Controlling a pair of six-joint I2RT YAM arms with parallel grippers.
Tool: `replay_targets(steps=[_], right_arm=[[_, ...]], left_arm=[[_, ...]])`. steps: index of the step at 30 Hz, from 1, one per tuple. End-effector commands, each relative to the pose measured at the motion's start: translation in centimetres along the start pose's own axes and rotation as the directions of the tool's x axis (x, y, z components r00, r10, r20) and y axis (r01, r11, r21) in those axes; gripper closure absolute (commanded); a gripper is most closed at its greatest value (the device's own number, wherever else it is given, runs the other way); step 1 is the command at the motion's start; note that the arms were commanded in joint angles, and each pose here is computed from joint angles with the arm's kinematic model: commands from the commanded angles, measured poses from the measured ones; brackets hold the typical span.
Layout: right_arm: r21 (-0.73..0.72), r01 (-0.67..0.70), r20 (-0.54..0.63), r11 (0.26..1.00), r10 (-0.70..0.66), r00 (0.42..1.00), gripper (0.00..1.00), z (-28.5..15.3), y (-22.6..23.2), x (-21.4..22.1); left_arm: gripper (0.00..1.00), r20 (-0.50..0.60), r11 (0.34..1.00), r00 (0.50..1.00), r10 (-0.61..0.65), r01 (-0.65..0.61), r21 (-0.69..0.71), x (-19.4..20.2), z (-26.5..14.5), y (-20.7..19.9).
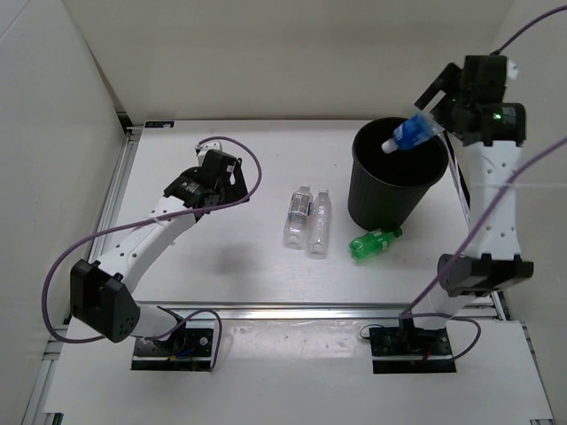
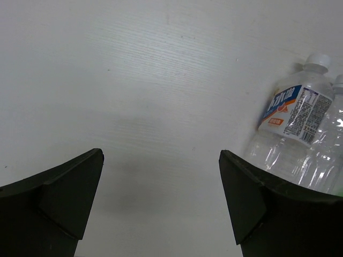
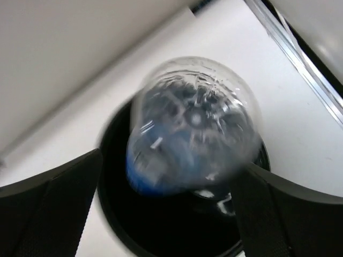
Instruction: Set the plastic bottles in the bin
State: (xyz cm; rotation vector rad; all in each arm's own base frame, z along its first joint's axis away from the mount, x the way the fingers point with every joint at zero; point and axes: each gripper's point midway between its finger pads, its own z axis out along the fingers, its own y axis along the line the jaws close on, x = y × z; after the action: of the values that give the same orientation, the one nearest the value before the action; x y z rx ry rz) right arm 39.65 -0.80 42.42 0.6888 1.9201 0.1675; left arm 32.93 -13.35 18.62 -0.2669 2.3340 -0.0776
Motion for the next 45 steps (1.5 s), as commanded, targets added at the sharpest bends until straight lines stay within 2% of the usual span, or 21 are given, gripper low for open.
replay_targets(steps=[1, 4, 5, 6, 8, 13, 15, 19, 22, 27, 37, 41, 42, 44, 45], right_arm=[[0.109, 0.057, -0.027, 0.992, -0.055, 0.998, 0.0, 0.2, -2.4, 1.4], [0.109, 0.046, -0.068, 0.993, -0.039, 0.997, 0.0, -0.3, -3.5, 3.7], [0.072, 0.03, -0.027, 0.997, -0.028, 0.999, 0.0, -2.0, -3.3, 3.2], [0.084, 0.041, -0.067, 0.996, -0.035, 0.997, 0.0, -1.6, -4.2, 5.0], [0.049, 0.033, -0.062, 0.998, -0.03, 0.998, 0.0, -3.2, -4.5, 5.7], [0.016, 0.004, -0.141, 1.0, -0.002, 0.99, 0.0, -4.1, -5.6, 8.8], [0.007, -0.001, -0.173, 1.0, 0.002, 0.985, 0.0, -4.1, -5.9, 9.8], [-0.025, -0.036, -0.265, 0.999, 0.028, 0.964, 0.0, -4.6, -6.4, 12.4], [-0.029, -0.036, -0.308, 0.999, 0.025, 0.951, 0.0, -4.7, -7.2, 14.2], [0.002, -0.035, -0.311, 0.999, 0.034, 0.95, 0.0, -5.3, -8.8, 14.5], [0.008, -0.023, -0.326, 1.0, 0.024, 0.945, 0.0, -5.4, -9.3, 15.2], [0.013, -0.022, -0.334, 1.0, 0.025, 0.942, 0.0, -5.1, -9.2, 15.1], [0.013, -0.022, -0.334, 1.0, 0.025, 0.942, 0.0, -5.1, -9.2, 15.1], [0.017, -0.021, -0.341, 1.0, 0.026, 0.94, 0.0, -4.8, -9.3, 15.3], [0.017, -0.021, -0.341, 1.0, 0.026, 0.94, 0.0, -4.8, -9.3, 15.3]], left_arm=[[0.0, 0.083, 0.997, 0.996, -0.014, 0.007, 0.081, -3.8, -1.3, -2.2], [0.0, 0.072, 0.988, 0.997, 0.01, -0.021, 0.15, -4.6, -0.9, -4.3], [0.0, 0.066, 0.982, 0.997, 0.037, -0.049, 0.184, -4.7, -0.7, -5.2], [0.0, 0.023, 0.97, 0.998, 0.056, -0.06, 0.236, -3.8, 0.1, -6.9], [0.0, 0.024, 0.961, 0.997, 0.067, -0.071, 0.268, -4.2, 0.9, -9.0], [0.0, -0.087, 0.924, 0.981, 0.173, -0.131, 0.359, 0.2, 4.2, -14.4], [0.0, -0.097, 0.907, 0.973, 0.208, -0.155, 0.391, 1.1, 4.8, -15.7], [0.0, -0.153, 0.899, 0.961, 0.232, -0.152, 0.411, 2.8, 7.4, -17.1], [0.0, -0.155, 0.889, 0.96, 0.233, -0.146, 0.435, 2.6, 7.9, -18.2], [0.0, -0.214, 0.881, 0.945, 0.248, -0.128, 0.456, 4.7, 9.8, -19.1], [0.02, -0.306, 0.84, 0.911, 0.276, -0.074, 0.538, 7.8, 11.4, -21.5], [0.2, -0.338, 0.853, 0.9, 0.274, -0.065, 0.518, 9.1, 12.1, -20.9], [0.34, -0.335, 0.857, 0.902, 0.272, -0.068, 0.511, 9.0, 12.2, -20.8], [0.49, -0.277, 0.878, 0.93, 0.24, -0.086, 0.472, 6.7, 11.8, -20.0], [0.5, -0.222, 0.904, 0.957, 0.188, -0.081, 0.419, 4.3, 10.9, -19.4]])
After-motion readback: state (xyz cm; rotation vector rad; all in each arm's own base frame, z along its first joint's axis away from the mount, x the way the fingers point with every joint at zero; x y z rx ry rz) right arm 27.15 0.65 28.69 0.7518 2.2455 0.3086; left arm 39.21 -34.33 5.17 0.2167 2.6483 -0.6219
